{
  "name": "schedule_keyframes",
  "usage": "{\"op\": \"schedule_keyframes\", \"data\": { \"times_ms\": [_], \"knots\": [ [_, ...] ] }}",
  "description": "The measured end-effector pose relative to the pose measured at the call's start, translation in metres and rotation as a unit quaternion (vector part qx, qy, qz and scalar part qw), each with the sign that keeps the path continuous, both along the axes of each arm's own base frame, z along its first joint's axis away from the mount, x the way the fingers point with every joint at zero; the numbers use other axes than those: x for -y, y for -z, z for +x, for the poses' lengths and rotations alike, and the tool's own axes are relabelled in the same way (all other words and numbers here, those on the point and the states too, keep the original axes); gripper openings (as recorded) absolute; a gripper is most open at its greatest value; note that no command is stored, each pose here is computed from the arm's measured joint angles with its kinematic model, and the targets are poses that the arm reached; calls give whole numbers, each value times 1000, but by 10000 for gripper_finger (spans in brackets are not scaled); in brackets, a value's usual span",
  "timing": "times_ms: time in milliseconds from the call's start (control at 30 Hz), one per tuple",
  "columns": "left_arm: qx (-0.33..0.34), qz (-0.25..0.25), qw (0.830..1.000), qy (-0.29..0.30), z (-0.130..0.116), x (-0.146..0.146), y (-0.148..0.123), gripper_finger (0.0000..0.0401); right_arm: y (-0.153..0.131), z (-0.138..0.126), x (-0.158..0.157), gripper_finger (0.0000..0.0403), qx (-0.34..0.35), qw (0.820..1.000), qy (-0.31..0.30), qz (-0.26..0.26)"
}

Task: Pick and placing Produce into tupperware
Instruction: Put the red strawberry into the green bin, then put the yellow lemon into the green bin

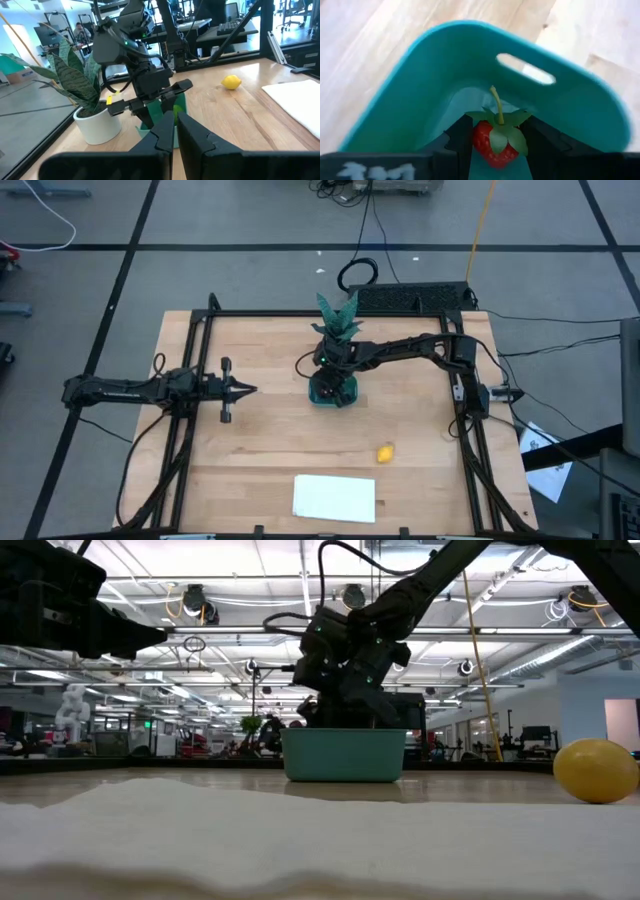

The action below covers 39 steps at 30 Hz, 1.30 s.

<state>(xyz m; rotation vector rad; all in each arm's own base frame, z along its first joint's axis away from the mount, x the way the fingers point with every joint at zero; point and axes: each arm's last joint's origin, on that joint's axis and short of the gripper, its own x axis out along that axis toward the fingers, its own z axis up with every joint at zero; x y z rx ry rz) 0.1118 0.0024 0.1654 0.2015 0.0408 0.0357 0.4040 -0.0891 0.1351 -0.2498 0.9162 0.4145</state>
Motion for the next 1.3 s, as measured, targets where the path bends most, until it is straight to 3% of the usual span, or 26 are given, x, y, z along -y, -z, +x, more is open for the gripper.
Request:
{"op": "schedule_keyframes", "data": {
  "times_ms": [200, 700, 1100, 1300],
  "knots": [
    [0, 0, 1000, 0, 0, 0, 0, 26, 0, 0, 0, 132, -1, 1000, 2, 2],
    [0, 0, 1000, 0, 0, 0, 0, 26, 1, -1, 0, 191, -5, 1000, 3, 3],
    [0, -2, 1000, 0, 0, 0, 0, 26, -23, 10, 2, 194, -11, 1000, 4, 1],
    [0, -10, 1000, -1, 0, 0, 0, 26, -29, 9, 4, 186, -23, 999, 21, -30]
  ]
}}
